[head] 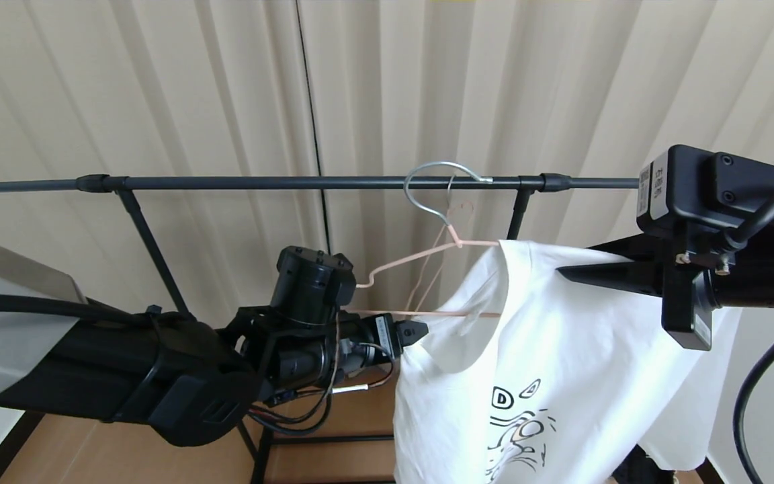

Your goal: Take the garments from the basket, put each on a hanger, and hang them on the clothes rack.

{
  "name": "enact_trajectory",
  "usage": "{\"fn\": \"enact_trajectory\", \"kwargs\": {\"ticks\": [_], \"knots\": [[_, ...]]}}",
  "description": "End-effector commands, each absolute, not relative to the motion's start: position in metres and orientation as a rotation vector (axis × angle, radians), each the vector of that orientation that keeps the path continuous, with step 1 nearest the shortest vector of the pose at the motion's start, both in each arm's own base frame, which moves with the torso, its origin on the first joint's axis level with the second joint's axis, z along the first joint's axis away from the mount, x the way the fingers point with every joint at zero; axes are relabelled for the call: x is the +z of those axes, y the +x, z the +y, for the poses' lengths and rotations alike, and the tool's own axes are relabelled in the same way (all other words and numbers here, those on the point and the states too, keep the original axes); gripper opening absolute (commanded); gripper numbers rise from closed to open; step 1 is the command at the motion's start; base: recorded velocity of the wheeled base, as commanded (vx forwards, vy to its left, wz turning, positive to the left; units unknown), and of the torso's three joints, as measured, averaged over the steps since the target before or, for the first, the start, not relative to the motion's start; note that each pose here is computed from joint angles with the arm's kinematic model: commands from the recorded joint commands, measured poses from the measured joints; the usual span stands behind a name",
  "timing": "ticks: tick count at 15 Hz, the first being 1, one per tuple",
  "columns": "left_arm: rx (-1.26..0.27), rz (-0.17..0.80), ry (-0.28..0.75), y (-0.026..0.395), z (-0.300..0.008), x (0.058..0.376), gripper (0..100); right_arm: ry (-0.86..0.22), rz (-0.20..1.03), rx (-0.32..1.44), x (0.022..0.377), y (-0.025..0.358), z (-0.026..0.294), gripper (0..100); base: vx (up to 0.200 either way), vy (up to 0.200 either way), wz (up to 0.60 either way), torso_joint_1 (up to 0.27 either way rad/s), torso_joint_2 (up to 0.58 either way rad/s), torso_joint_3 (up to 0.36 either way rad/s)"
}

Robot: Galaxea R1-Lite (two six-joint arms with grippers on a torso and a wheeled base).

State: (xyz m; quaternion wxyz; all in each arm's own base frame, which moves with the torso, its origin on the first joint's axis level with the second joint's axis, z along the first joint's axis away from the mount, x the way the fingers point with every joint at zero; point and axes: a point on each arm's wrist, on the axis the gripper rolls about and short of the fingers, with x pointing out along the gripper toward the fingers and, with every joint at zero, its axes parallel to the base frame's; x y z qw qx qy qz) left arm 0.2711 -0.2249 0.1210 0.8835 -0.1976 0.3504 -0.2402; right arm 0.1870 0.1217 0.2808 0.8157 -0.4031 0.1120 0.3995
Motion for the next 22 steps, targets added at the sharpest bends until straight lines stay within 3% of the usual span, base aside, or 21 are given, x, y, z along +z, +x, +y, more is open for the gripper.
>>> {"fn": "enact_trajectory", "kwargs": {"ticks": [1, 2, 9, 22], "knots": [[-0.503, 0.75, -0.399, 0.271, -0.23, 0.113, 100, -0.858, 0.228, 0.85, 0.283, 0.183, 0.12, 0, 0.0, 0.0, 0.0, 0.0, 0.0, 0.0], [-0.494, 0.75, -0.391, 0.269, -0.23, 0.112, 0, -0.856, 0.226, 0.847, 0.284, 0.183, 0.119, 0, 0.0, 0.0, 0.0, 0.0, 0.0, 0.0], [-0.529, 0.758, -0.344, 0.254, -0.239, 0.109, 0, -0.854, 0.224, 0.845, 0.283, 0.184, 0.119, 0, 0.0, 0.0, 0.0, 0.0, 0.0, 0.0], [-0.576, 0.708, -0.294, 0.229, -0.221, 0.129, 0, -0.803, 0.279, 0.784, 0.276, 0.203, 0.114, 0, 0.0, 0.0, 0.0, 0.0, 0.0, 0.0]]}}
